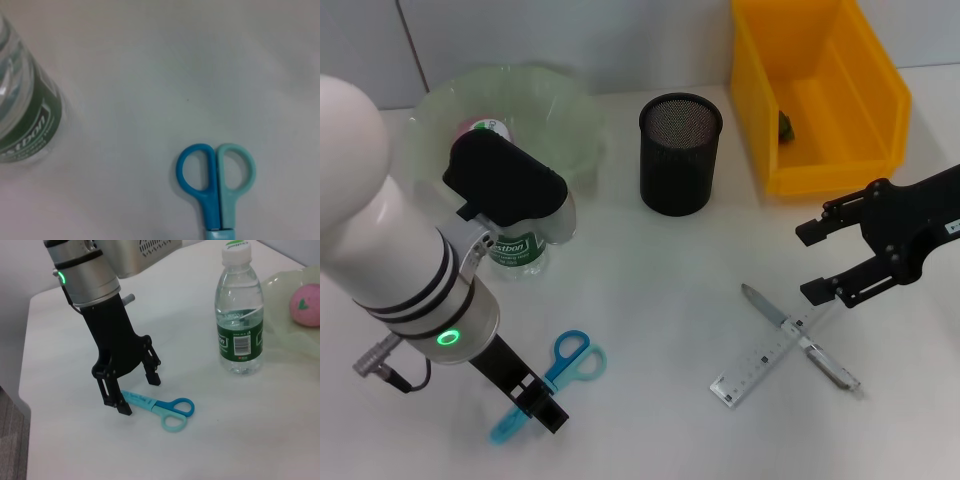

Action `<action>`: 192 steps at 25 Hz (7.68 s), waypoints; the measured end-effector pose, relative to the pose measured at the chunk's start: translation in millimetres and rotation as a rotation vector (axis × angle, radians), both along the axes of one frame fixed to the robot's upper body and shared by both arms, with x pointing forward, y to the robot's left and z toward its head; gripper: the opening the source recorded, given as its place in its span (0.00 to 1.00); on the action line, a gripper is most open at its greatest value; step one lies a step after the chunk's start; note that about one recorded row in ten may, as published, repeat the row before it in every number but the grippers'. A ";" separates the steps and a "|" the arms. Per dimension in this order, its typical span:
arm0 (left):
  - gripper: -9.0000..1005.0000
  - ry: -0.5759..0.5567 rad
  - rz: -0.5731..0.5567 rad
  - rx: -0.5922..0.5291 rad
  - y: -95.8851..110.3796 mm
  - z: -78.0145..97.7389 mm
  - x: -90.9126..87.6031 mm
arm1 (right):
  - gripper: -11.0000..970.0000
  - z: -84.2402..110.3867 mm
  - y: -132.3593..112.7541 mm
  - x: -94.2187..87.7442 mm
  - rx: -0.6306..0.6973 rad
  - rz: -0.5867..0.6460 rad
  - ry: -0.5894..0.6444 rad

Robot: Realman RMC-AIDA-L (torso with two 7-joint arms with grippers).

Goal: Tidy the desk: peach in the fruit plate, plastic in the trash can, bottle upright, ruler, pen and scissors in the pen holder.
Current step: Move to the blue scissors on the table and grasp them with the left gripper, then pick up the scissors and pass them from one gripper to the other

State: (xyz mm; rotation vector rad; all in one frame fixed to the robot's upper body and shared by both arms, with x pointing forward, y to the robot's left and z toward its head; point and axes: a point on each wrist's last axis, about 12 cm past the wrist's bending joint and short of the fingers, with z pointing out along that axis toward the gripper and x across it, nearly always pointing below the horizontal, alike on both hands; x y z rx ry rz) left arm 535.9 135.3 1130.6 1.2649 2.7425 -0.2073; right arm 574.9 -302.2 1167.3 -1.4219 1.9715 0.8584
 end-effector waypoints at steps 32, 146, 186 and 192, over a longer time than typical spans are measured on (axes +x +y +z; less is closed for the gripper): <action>0.75 0.010 -0.031 0.028 -3.1 -2.4 0.2 | 0.83 -1.6 0.4 -0.5 -0.005 0.000 0.006; 0.21 -0.259 -0.039 -0.549 46.4 50.2 17.2 | 0.83 11.7 -53.5 -19.5 0.439 -0.359 -0.183; 0.21 -0.856 0.061 -0.726 -12.4 35.9 24.5 | 0.83 -47.5 35.7 0.0 0.820 -0.512 -0.213; 0.21 -0.871 0.068 -0.733 -17.4 33.9 24.0 | 0.83 -51.4 54.3 10.8 0.806 -0.514 -0.234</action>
